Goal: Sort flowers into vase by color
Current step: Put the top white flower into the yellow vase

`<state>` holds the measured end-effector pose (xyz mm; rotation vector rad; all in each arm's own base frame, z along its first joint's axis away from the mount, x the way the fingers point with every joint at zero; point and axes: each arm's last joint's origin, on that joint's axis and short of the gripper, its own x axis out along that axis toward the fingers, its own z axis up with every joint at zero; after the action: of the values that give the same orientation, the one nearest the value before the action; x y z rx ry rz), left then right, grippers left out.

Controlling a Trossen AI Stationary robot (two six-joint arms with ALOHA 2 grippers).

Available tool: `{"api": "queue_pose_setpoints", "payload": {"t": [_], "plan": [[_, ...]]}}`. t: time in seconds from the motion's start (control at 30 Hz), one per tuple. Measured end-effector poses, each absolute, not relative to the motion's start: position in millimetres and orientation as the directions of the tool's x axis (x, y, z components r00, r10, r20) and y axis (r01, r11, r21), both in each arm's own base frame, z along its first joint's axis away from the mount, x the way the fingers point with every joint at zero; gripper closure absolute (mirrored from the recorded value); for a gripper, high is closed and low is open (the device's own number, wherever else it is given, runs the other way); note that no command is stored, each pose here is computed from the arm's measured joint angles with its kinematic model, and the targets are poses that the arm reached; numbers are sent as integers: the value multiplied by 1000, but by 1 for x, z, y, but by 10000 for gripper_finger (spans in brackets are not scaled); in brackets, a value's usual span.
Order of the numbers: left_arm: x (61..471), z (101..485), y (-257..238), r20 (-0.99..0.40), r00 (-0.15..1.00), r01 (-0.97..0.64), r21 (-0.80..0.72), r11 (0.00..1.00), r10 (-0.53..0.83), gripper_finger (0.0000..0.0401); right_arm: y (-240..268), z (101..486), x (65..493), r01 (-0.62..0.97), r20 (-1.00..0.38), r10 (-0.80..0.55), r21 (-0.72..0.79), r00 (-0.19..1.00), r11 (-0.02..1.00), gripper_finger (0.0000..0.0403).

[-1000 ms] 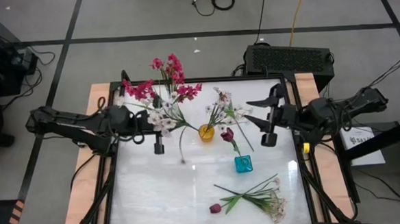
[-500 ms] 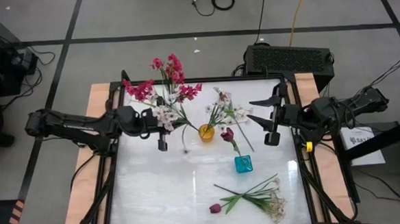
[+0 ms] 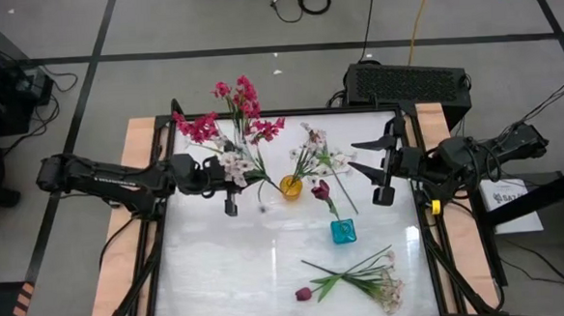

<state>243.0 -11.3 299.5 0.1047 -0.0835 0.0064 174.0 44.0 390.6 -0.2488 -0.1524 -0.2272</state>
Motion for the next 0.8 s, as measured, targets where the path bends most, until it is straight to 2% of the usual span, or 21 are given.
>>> {"api": "queue_pose_setpoints", "payload": {"t": [0.33, 0.6, 0.8], "plan": [[241, 290, -11, 93, 995, -27, 78, 997, 19, 386, 43, 391, 171, 241, 176, -204, -226, 963, 944, 225], [253, 280, -8, 76, 987, -145, 69, 987, 140, 386, 42, 392, 169, 241, 176, -204, -224, 963, 944, 225], [269, 265, -1, 70, 981, -186, 71, 980, 182, 386, 42, 392, 169, 241, 175, -204, -224, 963, 944, 225]]}}
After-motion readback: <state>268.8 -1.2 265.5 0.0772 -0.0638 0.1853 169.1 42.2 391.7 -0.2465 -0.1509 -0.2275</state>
